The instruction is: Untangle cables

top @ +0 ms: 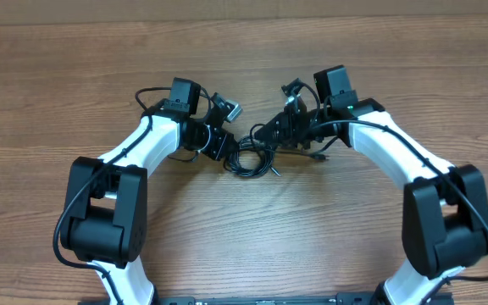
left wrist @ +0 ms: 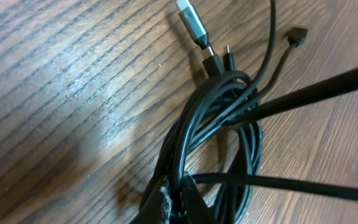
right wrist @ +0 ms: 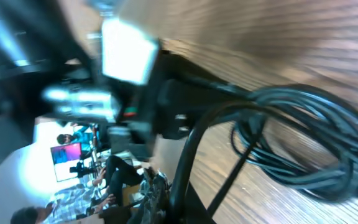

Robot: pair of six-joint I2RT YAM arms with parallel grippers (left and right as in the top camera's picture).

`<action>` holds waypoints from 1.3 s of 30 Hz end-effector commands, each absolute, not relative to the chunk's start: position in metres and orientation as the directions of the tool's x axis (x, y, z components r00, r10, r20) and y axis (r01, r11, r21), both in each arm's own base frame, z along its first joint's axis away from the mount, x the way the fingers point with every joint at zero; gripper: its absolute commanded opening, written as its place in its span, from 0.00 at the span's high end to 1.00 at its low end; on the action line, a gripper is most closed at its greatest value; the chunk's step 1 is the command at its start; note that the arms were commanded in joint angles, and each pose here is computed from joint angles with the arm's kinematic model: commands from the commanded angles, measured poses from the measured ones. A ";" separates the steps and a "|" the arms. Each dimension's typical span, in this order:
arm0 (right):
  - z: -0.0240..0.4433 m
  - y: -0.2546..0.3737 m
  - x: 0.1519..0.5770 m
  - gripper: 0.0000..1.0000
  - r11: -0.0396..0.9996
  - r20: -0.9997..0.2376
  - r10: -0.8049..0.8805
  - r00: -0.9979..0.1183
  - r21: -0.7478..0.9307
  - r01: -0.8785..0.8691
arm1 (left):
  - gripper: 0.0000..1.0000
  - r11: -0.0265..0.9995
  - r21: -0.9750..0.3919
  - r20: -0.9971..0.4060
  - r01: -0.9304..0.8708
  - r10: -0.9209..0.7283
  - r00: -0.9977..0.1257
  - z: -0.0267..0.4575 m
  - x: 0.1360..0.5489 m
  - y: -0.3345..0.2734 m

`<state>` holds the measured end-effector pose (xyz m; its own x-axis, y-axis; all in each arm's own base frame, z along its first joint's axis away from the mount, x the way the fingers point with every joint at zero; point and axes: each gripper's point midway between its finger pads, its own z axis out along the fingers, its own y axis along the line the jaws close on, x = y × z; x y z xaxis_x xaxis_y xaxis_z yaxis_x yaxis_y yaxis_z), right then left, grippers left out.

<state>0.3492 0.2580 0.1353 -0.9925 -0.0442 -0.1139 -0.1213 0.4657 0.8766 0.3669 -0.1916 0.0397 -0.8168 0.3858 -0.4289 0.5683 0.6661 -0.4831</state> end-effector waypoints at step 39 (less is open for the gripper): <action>0.075 0.126 0.394 0.96 0.875 -0.263 0.462 -0.847 0.292 0.386 | 0.96 0.740 -0.469 -0.373 0.483 0.330 -0.867 0.030 0.373 -0.185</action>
<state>0.3758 0.1563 0.0576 -0.9145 0.3877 -0.1160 0.3180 0.8657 0.3865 0.3705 -0.1876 0.0354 -0.8572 0.3388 -0.3878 0.5008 0.7238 -0.4747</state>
